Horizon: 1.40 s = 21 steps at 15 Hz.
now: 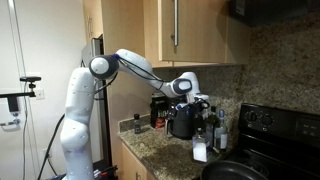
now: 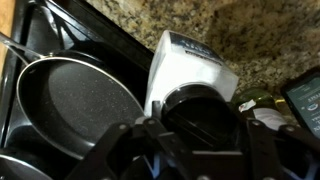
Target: Put the salt on the bottom part of the cupboard drawer above it
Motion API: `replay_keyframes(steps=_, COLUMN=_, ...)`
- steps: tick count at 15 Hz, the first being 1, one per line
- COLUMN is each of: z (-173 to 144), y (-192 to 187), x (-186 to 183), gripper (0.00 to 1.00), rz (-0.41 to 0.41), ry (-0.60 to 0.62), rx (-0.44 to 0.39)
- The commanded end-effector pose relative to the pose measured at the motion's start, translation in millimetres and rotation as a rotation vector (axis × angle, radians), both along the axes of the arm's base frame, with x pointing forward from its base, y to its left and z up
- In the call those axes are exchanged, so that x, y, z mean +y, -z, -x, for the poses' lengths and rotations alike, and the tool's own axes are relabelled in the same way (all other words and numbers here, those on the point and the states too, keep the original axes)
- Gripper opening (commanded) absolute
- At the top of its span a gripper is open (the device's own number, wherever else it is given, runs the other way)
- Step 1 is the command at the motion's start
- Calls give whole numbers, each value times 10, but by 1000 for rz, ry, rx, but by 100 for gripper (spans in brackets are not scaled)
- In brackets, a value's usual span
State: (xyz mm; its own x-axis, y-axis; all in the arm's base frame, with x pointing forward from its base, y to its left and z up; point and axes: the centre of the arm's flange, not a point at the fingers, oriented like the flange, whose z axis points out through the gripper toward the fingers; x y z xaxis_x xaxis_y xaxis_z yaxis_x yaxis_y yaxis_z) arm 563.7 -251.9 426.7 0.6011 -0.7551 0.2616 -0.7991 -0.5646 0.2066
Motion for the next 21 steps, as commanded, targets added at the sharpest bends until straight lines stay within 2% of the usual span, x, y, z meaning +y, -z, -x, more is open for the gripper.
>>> replay_keyframes(steps=1, z=698, y=-405, x=442, gripper=37, rz=53, ry=-193, rx=22)
replay_keyframes(steps=5, z=1222, y=-814, x=777, gripper=37, rz=42, ry=-376, rx=-51)
replay_keyframes(steps=6, z=732, y=-580, x=635, gripper=37, rz=51, ry=-288, rx=3)
replay_keyframes(steps=7, z=827, y=-660, x=693, gripper=62, rz=50, ry=-299, rx=-10)
replay_keyframes(steps=9, z=847, y=-664, x=705, gripper=62, rz=49, ry=-296, rx=-8)
replay_keyframes(steps=10, z=843, y=-630, x=728, gripper=37, rz=65, ry=-310, rx=15)
replay_keyframes(steps=12, z=1079, y=-806, x=923, gripper=37, rz=91, ry=-386, rx=3)
replay_keyframes(steps=16, z=1608, y=-1328, x=1289, gripper=37, rz=170, ry=-535, rx=-105)
replay_keyframes(steps=17, z=1737, y=-1489, x=1365, gripper=37, rz=171, ry=-558, rx=-149)
replay_keyframes(steps=19, z=1997, y=-1864, x=1471, gripper=37, rz=115, ry=-580, rx=-248)
replay_keyframes(steps=20, z=1595, y=-1565, x=1388, gripper=62, rz=134, ry=-530, rx=-164)
replay_keyframes(steps=21, z=1747, y=-1727, x=1436, gripper=62, rz=126, ry=-547, rx=-208)
